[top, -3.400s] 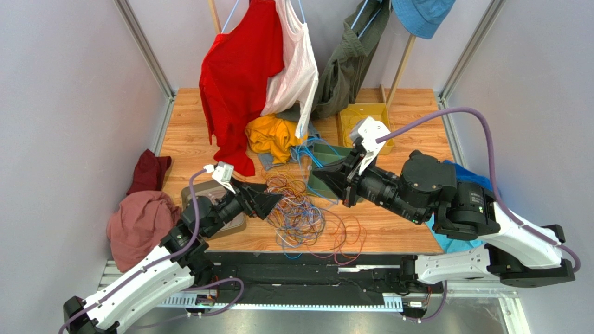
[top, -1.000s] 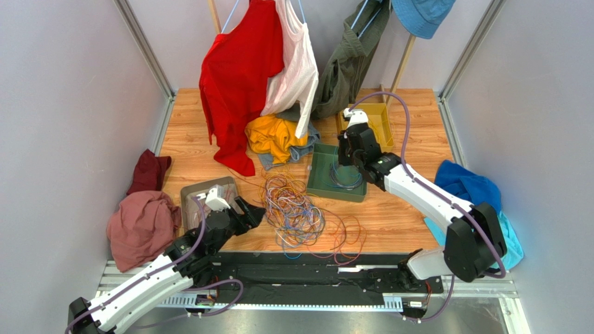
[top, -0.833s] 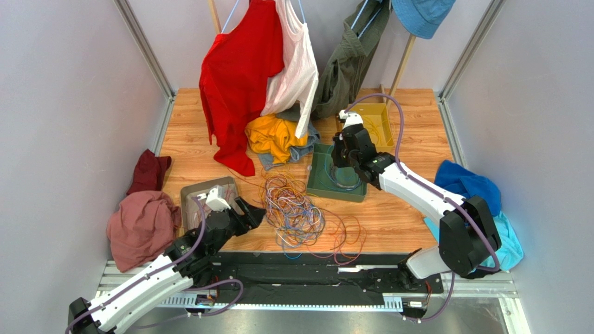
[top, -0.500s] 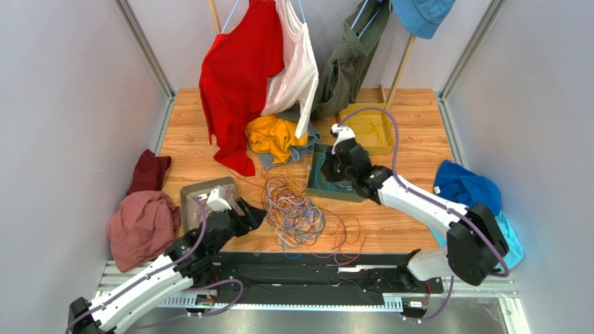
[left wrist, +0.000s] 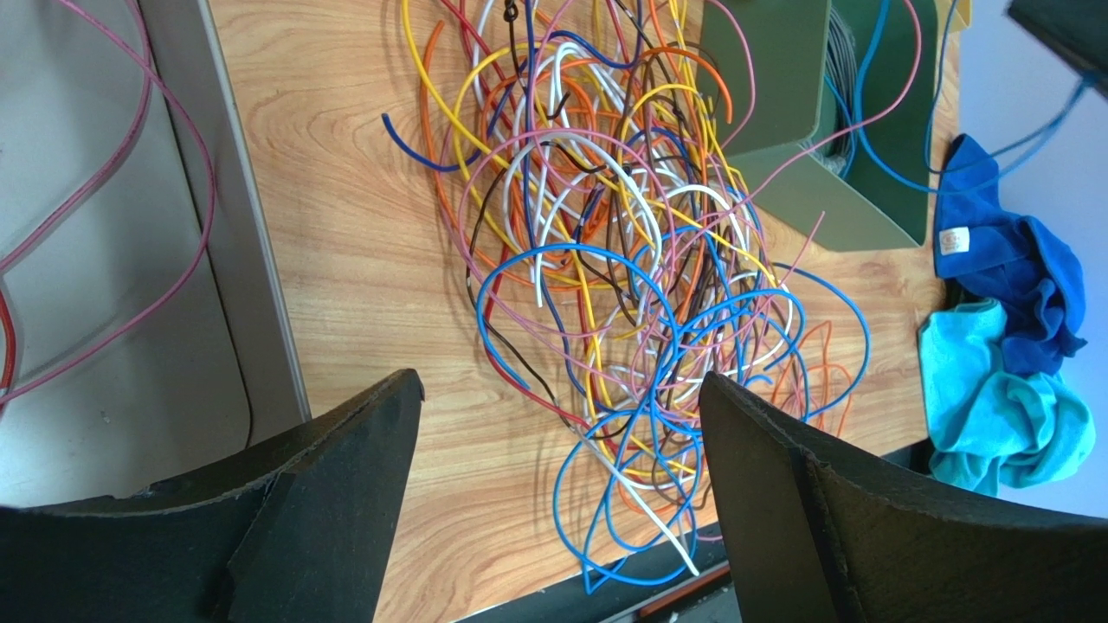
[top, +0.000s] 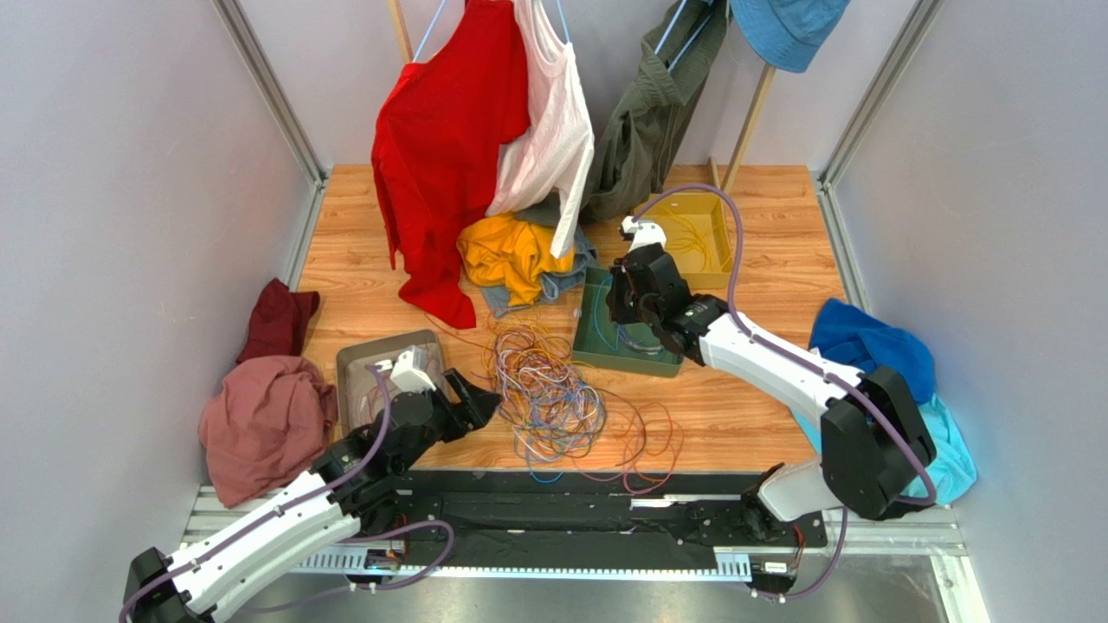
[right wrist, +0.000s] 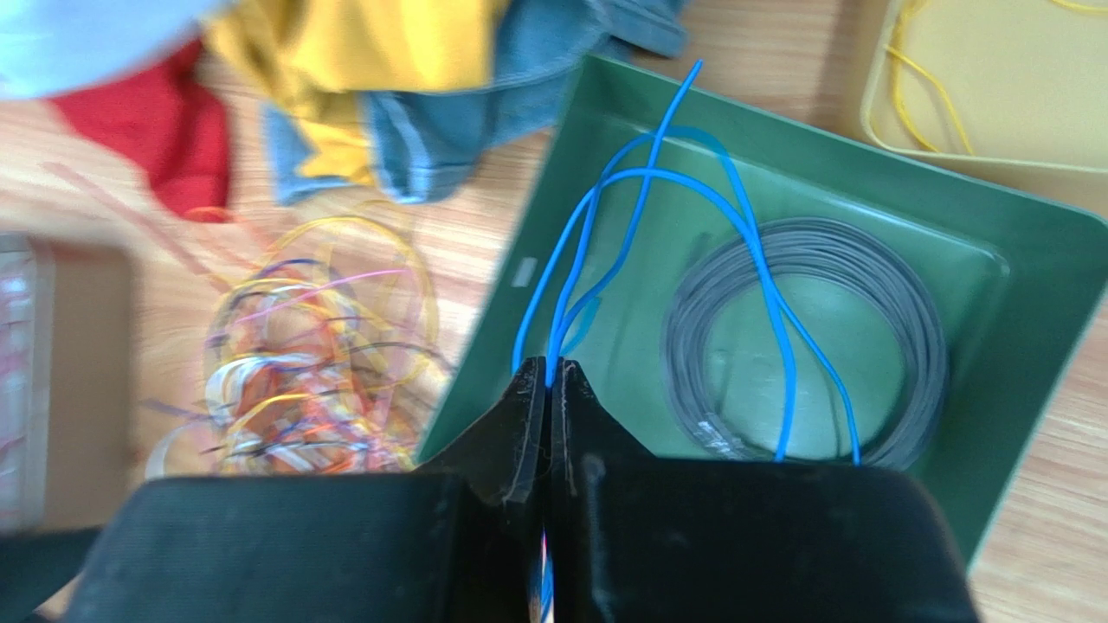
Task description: Untangle the cables
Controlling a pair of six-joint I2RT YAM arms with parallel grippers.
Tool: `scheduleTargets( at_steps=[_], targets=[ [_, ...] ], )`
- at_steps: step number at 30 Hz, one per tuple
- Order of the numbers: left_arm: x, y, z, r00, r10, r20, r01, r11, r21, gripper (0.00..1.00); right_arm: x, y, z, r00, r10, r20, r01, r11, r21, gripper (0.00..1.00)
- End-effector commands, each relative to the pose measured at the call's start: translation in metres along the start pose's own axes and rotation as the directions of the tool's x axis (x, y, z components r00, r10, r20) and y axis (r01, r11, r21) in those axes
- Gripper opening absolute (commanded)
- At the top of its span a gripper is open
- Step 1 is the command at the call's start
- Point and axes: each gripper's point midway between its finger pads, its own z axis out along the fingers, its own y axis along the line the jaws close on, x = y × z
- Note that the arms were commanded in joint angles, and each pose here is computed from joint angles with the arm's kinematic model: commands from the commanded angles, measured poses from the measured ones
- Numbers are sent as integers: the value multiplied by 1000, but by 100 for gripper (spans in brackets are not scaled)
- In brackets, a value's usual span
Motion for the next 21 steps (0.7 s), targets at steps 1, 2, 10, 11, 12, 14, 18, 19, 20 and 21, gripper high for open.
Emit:
scheduleTargets(
  at_steps=[1,2,10,11,12,14,18,19,20,21],
  targets=[
    [-3,-3,0,1000,-5,10,5,1000,6,87,1,-19,16,1000,-28,-3,28,997,77,0],
    [-2,-2,1,1000,-3,10,3,1000,4,87,1,-24,19,1000,-24,1,23,995,96,0],
    [-5,-1,0,1000,18,20,-17,1000,-4,88,2,-34,9,1000,-2,-2,2,993,121,55],
    [-6,-3,-1,1000,18,22,-18,1000,-1,87,-3,-35,4,1000,5,21,-8,991,132,59],
    [-8,-5,-1,999,23,30,-23,1000,8,88,-7,-33,-2,999,11,36,-15,992,129,66],
    [-12,-11,-2,999,34,39,-35,999,28,88,-15,-34,-20,998,12,64,-20,990,136,67],
    [-23,-17,-8,995,75,62,-77,997,25,88,-1,-6,-53,995,-5,100,2,999,37,67],
    [-26,-17,-8,994,80,72,-81,997,15,88,1,4,-66,992,-2,123,4,1000,-13,67],
    [-28,-18,-9,994,80,79,-81,997,16,88,6,18,-70,992,-3,127,12,997,-71,67],
    [-29,-18,-10,993,84,81,-85,996,10,88,29,31,-74,996,-26,90,37,992,-121,66]
  ],
)
